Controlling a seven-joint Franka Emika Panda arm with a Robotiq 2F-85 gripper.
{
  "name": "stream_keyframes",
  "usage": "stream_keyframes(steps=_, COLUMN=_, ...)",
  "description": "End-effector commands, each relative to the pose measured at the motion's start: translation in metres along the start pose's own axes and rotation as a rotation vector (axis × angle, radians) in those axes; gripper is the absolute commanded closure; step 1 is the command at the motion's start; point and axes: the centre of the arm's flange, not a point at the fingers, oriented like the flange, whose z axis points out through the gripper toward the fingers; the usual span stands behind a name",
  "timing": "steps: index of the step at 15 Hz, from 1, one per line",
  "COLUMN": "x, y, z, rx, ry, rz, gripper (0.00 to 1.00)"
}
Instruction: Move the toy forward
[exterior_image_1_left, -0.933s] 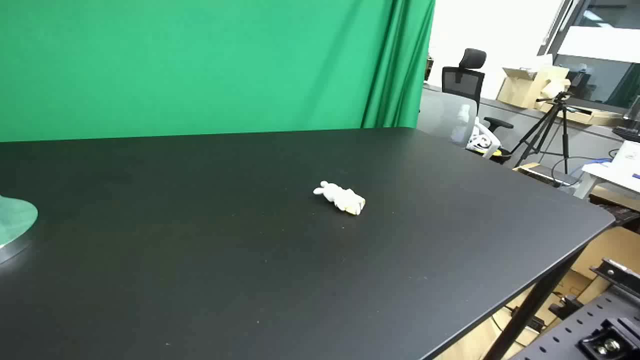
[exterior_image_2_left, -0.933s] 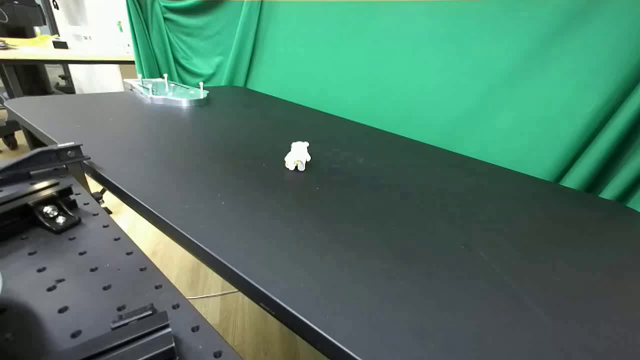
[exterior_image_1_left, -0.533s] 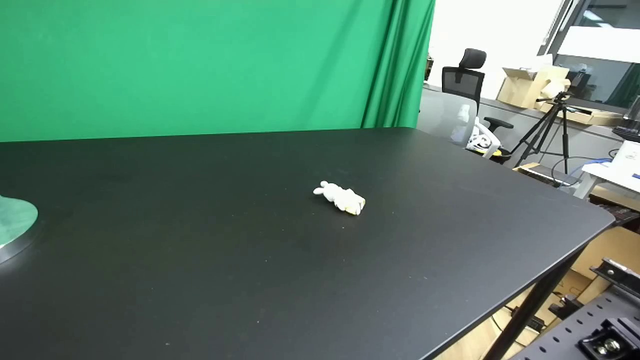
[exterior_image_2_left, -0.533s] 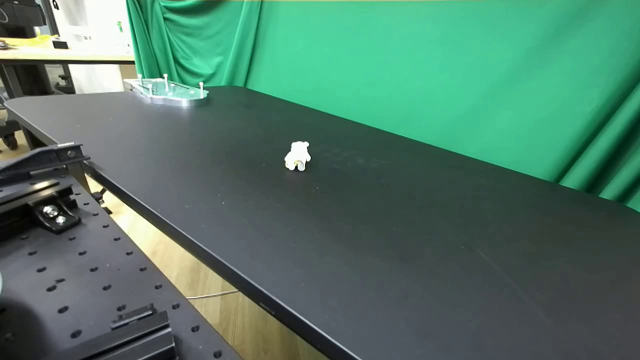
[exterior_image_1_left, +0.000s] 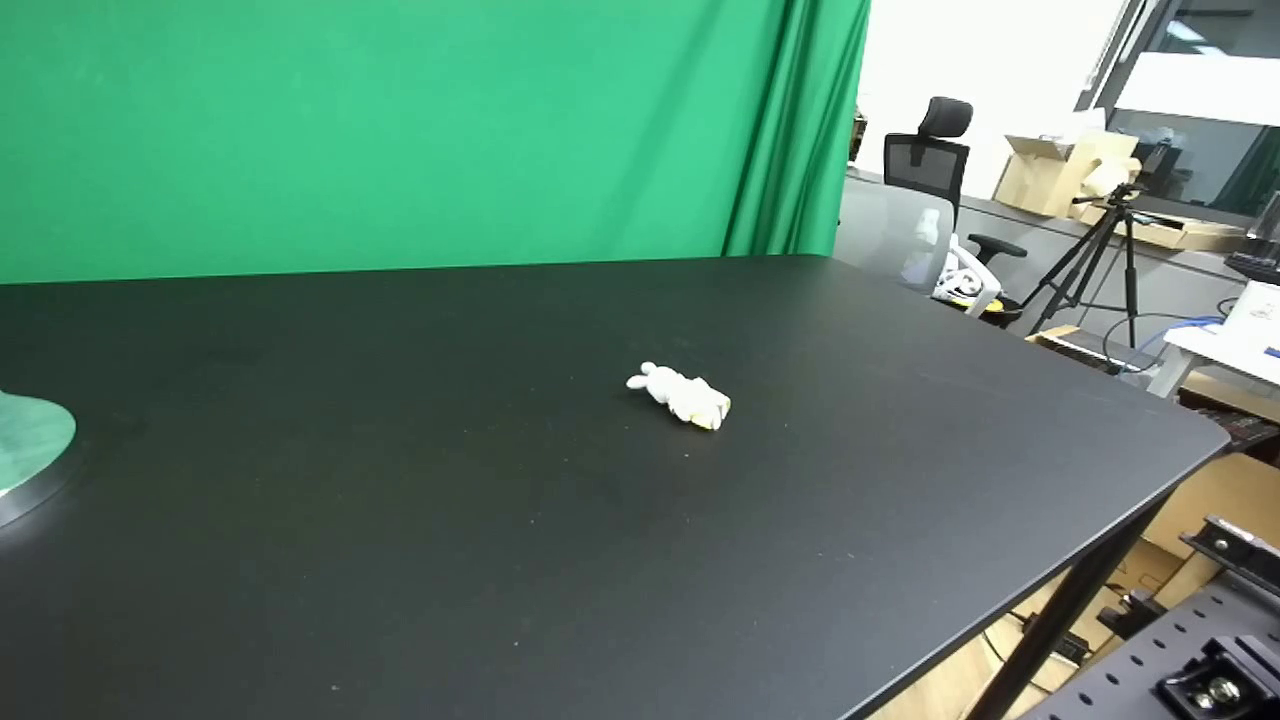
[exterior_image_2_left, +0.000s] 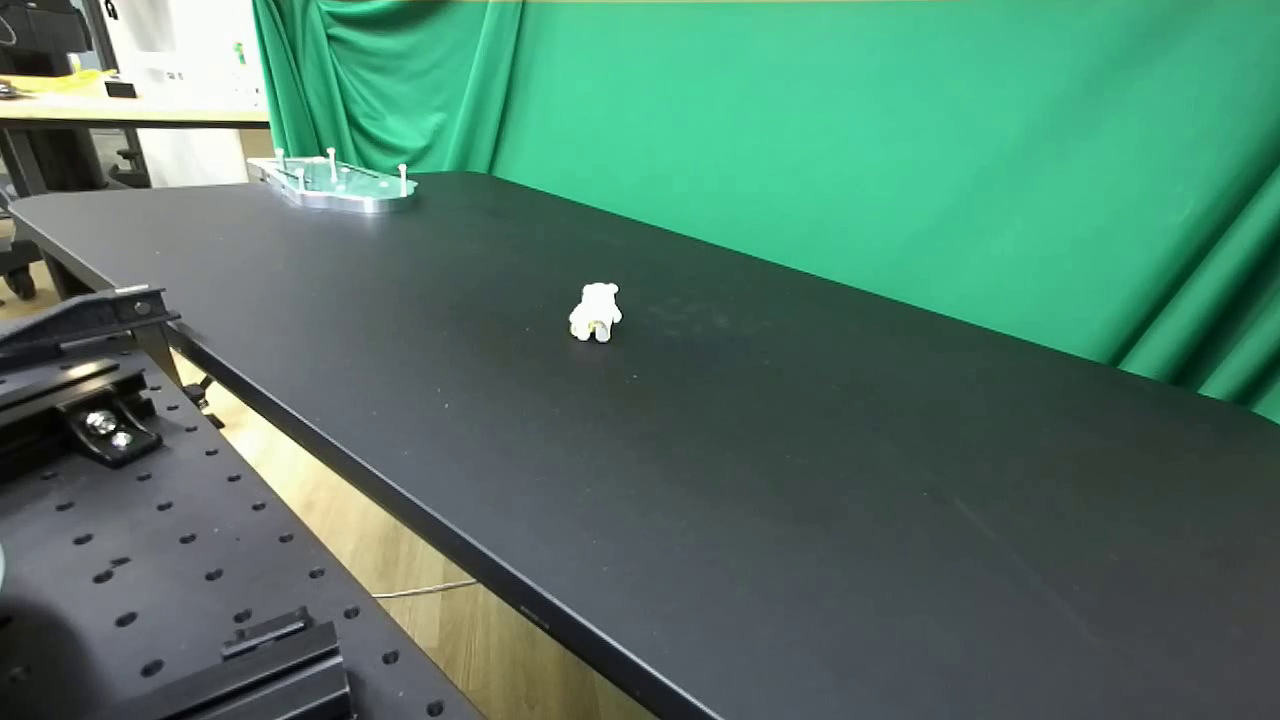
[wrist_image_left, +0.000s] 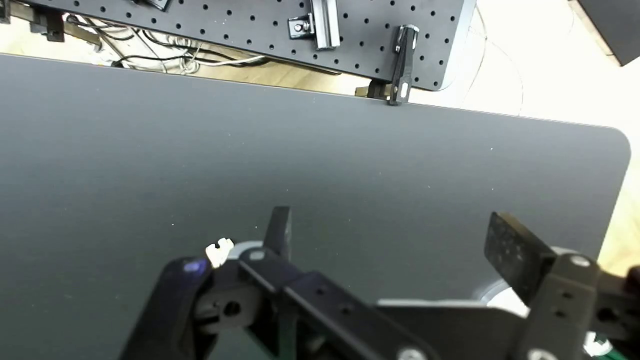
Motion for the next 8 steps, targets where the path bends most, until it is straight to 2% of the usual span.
stream_keyframes(steps=1, x=0.0, y=0.0, z=0.0, rx=0.0, ry=0.0, rz=0.0, gripper=0.0)
stream_keyframes(steps=3, x=0.005, y=0.004, z=0.003, rx=-0.008, ry=0.003, rz=0.007, gripper=0.0)
stream_keyframes(steps=5, x=0.02, y=0.013, z=0.009, rx=-0.049, ry=0.012, rz=0.007, gripper=0.0)
stream_keyframes(steps=8, x=0.052, y=0.031, z=0.019, rx=-0.154, ry=0.041, rz=-0.041, gripper=0.0)
